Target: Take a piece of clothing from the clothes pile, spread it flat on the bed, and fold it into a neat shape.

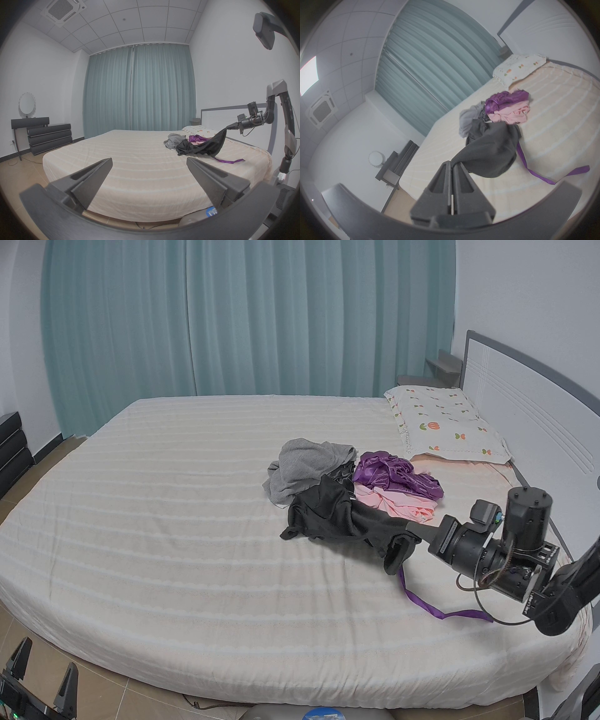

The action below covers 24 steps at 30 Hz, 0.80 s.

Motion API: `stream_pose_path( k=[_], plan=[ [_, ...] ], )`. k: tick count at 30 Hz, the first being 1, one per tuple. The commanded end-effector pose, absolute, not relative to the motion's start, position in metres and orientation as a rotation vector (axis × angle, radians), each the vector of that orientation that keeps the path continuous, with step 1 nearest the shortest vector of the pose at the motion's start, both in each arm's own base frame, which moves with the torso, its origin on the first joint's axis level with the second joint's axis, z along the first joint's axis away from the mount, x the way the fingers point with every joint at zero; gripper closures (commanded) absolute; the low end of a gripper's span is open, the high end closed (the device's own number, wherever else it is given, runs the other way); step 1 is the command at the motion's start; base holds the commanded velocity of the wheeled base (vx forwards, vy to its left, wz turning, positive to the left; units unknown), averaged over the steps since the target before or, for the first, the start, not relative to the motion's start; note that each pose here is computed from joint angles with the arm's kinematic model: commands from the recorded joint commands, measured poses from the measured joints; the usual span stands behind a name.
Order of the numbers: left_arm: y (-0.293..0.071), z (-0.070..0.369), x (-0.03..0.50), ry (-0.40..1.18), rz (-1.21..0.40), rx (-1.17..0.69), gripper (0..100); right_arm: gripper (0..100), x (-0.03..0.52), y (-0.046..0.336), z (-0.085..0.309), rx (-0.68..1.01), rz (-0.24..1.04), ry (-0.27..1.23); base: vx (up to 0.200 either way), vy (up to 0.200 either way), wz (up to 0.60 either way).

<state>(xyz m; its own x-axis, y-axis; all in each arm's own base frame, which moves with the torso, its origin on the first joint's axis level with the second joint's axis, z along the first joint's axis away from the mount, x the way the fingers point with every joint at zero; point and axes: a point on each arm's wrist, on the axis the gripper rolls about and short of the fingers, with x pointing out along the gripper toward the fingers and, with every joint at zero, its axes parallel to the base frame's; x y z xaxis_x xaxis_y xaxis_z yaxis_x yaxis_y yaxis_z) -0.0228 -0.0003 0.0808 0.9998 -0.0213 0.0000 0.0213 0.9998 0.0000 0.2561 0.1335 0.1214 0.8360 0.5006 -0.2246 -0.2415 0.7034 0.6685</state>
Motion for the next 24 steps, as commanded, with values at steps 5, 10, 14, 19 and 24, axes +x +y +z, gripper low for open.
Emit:
stream_pose_path(
  k=[5,10,14,19,24],
  plan=[
    [0.000,0.076,-0.023,0.000,-0.020,-0.012,0,100,0.211,0.134,0.158,0.689,0.515,0.300,0.000,0.000,0.00],
    [0.000,0.086,-0.024,-0.041,-0.021,-0.033,0,100,0.205,0.130,0.173,0.689,0.524,0.243,0.000,0.000,0.00],
    [0.000,0.187,-0.028,-0.190,-0.038,-0.095,0,100,0.200,0.127,0.176,0.693,0.531,0.230,0.000,0.000,0.00],
    [-0.002,0.220,0.011,-0.060,-0.087,-0.096,0,100,0.198,0.123,0.177,0.696,0.523,0.220,0.000,0.000,0.00],
    [-0.005,0.204,0.050,0.107,-0.171,-0.106,0,100,0.196,0.121,0.185,0.704,0.532,0.189,0.000,0.000,0.00]
  ],
)
